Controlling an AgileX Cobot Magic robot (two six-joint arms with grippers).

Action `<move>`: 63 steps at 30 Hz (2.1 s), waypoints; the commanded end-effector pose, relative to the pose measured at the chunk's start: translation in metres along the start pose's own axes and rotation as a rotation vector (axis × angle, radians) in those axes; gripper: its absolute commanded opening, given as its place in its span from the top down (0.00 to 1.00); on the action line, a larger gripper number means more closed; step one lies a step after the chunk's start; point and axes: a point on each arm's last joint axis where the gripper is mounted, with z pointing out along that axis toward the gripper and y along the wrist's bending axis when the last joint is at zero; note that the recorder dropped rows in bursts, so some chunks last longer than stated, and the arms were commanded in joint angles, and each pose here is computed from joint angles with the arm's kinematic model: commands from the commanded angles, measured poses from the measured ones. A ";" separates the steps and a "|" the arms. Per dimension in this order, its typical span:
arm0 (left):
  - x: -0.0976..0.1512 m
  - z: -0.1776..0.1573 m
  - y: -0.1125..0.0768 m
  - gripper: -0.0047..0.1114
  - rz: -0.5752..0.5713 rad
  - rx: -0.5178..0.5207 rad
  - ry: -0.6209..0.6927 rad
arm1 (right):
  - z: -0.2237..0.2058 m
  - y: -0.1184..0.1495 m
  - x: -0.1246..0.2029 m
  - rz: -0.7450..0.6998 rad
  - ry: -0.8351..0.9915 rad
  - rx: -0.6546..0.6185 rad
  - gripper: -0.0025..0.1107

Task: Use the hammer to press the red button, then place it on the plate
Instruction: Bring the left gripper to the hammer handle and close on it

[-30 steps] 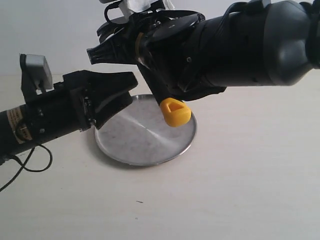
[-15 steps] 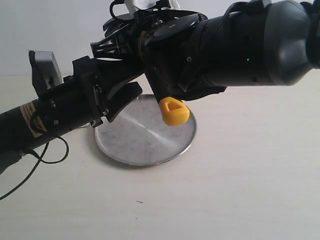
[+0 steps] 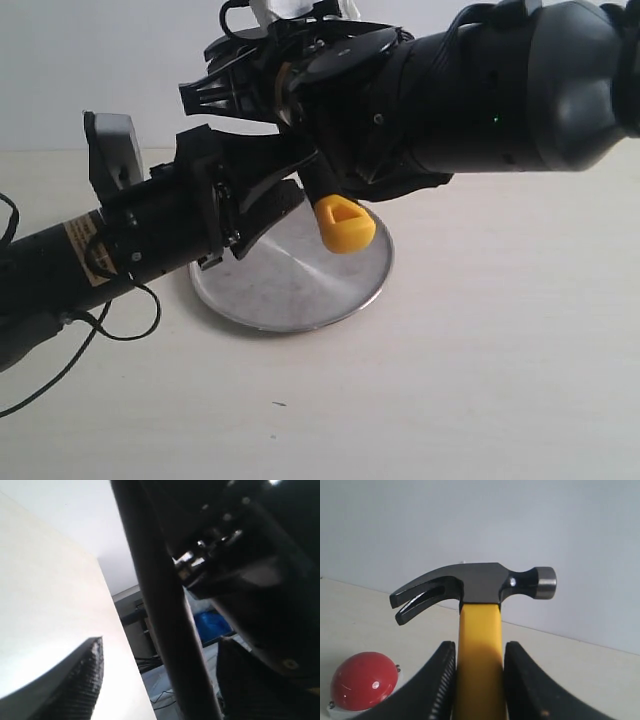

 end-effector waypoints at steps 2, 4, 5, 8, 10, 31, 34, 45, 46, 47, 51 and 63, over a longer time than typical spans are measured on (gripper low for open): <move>0.008 0.014 -0.001 0.41 0.020 0.013 0.031 | -0.005 -0.001 -0.015 0.031 -0.054 0.001 0.98; 0.012 0.020 -0.006 0.41 0.033 0.035 0.045 | -0.005 -0.001 -0.015 0.031 -0.054 0.001 0.98; 0.012 0.023 -0.008 0.41 0.037 0.047 0.049 | -0.005 -0.001 -0.015 0.029 -0.054 0.001 0.98; 0.008 0.028 -0.013 0.41 0.049 0.067 0.042 | -0.005 -0.001 -0.015 0.011 -0.053 0.000 0.98; 0.007 0.029 -0.013 0.42 0.051 0.058 0.040 | -0.005 -0.001 -0.015 -0.002 -0.054 0.002 0.98; 0.006 0.030 -0.008 0.96 0.125 0.007 0.037 | -0.005 -0.001 -0.015 -0.007 -0.054 0.002 0.98; 0.006 0.030 -0.008 0.96 0.176 0.008 0.039 | -0.005 -0.002 -0.015 -0.006 -0.058 0.014 0.98; 0.006 0.030 -0.008 0.96 0.218 0.009 0.038 | -0.005 -0.003 -0.015 -0.111 -0.054 0.021 0.62; 0.006 0.030 -0.008 0.96 0.224 0.009 0.036 | -0.005 -0.003 -0.015 -0.111 -0.054 0.021 0.58; 0.006 0.030 -0.008 0.96 0.225 0.009 0.036 | -0.005 -0.003 -0.015 -0.107 -0.052 0.024 0.55; 0.006 0.030 -0.008 0.96 0.226 0.001 0.034 | -0.005 -0.004 -0.014 -0.094 -0.046 0.037 0.47; 0.004 0.030 -0.005 0.96 0.298 -0.025 0.013 | -0.016 -0.016 -0.024 -0.145 -0.021 0.115 0.40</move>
